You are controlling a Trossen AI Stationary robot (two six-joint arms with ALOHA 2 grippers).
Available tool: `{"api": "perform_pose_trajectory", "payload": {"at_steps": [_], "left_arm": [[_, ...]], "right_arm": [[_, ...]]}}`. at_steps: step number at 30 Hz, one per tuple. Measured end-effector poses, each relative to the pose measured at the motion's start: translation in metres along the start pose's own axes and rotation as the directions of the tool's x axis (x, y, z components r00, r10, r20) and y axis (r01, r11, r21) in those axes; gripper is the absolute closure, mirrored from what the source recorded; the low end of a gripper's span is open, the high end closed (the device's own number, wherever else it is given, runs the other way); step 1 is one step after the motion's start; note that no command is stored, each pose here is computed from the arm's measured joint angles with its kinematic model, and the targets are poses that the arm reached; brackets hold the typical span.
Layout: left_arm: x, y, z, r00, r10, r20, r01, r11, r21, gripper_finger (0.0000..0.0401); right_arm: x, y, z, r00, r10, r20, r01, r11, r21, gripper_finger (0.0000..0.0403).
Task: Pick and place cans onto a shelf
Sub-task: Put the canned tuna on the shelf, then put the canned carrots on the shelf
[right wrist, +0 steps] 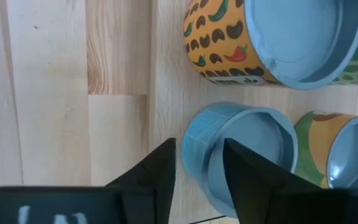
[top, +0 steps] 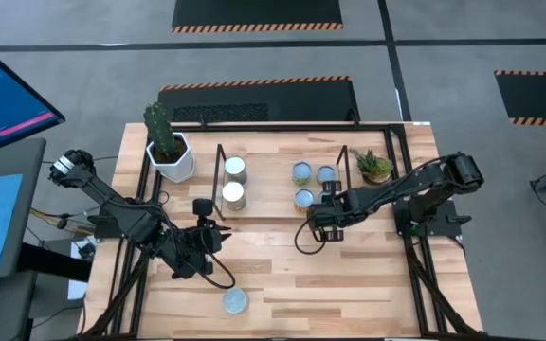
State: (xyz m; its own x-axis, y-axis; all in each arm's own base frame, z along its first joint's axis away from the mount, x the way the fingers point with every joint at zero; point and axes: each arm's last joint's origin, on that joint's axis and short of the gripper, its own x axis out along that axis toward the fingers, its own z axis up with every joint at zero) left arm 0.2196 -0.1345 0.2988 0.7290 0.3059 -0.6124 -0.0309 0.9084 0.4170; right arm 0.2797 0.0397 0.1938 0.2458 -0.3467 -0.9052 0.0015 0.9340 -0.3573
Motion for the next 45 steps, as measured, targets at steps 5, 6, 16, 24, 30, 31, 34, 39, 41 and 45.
{"api": "perform_pose_trajectory", "payload": {"at_steps": [5, 6, 16, 24, 30, 31, 34, 39, 41, 45], "left_arm": [[0.0, 0.0, 0.0, 1.0, 0.0, 0.0, 0.0, 1.0, 0.0, 0.0349], [0.0, 0.0, 0.0, 1.0, 0.0, 0.0, 0.0, 1.0, 0.0, 0.0349], [0.0, 0.0, 0.0, 1.0, 0.001, -0.003, -0.001, 1.0, 0.002, 0.0349], [0.0, 0.0, 0.0, 1.0, 0.001, -0.003, -0.001, 1.0, 0.005, 0.0349], [0.0, 0.0, 0.0, 1.0, 0.001, -0.003, -0.001, 1.0, 0.005, 0.0349], [0.0, 0.0, 0.0, 1.0, -0.002, -0.003, 0.002, 1.0, 0.004, 0.0349], [0.0, -0.002, 0.001, 0.999, -0.052, -0.003, 0.052, 0.999, -0.015, 0.0349], [-0.001, -0.011, 0.007, 0.945, -0.327, 0.008, 0.325, 0.938, -0.119, 0.0349], [-0.002, -0.016, 0.009, 0.909, -0.415, 0.024, 0.414, 0.898, -0.152, 0.0349], [0.0, -0.022, 0.012, 0.896, -0.441, 0.043, 0.439, 0.872, -0.216, 0.0345]], "right_arm": [[-0.003, -0.002, 0.001, 1.0, -0.017, -0.005, 0.017, 1.0, -0.003, 0.0235], [-0.006, -0.003, 0.003, 1.0, -0.027, -0.007, 0.027, 1.0, -0.004, 0.0235], [-0.056, -0.015, 0.023, 0.999, -0.033, -0.016, 0.034, 0.996, 0.08, 0.0252], [-0.072, -0.002, 0.021, 0.993, 0.103, -0.053, -0.089, 0.971, 0.224, 0.0263], [-0.063, 0.026, 0.026, 0.979, 0.203, -0.003, -0.194, 0.939, 0.283, 0.0274], [-0.064, 0.033, 0.028, 0.974, 0.225, 0.018, -0.221, 0.93, 0.293, 0.0276], [-0.069, 0.055, 0.031, 0.952, 0.3, 0.063, -0.305, 0.91, 0.28, 0.0281], [-0.081, 0.089, 0.023, 0.933, 0.346, 0.103, -0.361, 0.899, 0.249, 0.0284], [-0.088, 0.1, 0.019, 0.933, 0.34, 0.12, -0.36, 0.897, 0.257, 0.0284], [-0.097, 0.117, 0.009, 0.94, 0.304, 0.155, -0.338, 0.894, 0.295, 0.0284]]}}
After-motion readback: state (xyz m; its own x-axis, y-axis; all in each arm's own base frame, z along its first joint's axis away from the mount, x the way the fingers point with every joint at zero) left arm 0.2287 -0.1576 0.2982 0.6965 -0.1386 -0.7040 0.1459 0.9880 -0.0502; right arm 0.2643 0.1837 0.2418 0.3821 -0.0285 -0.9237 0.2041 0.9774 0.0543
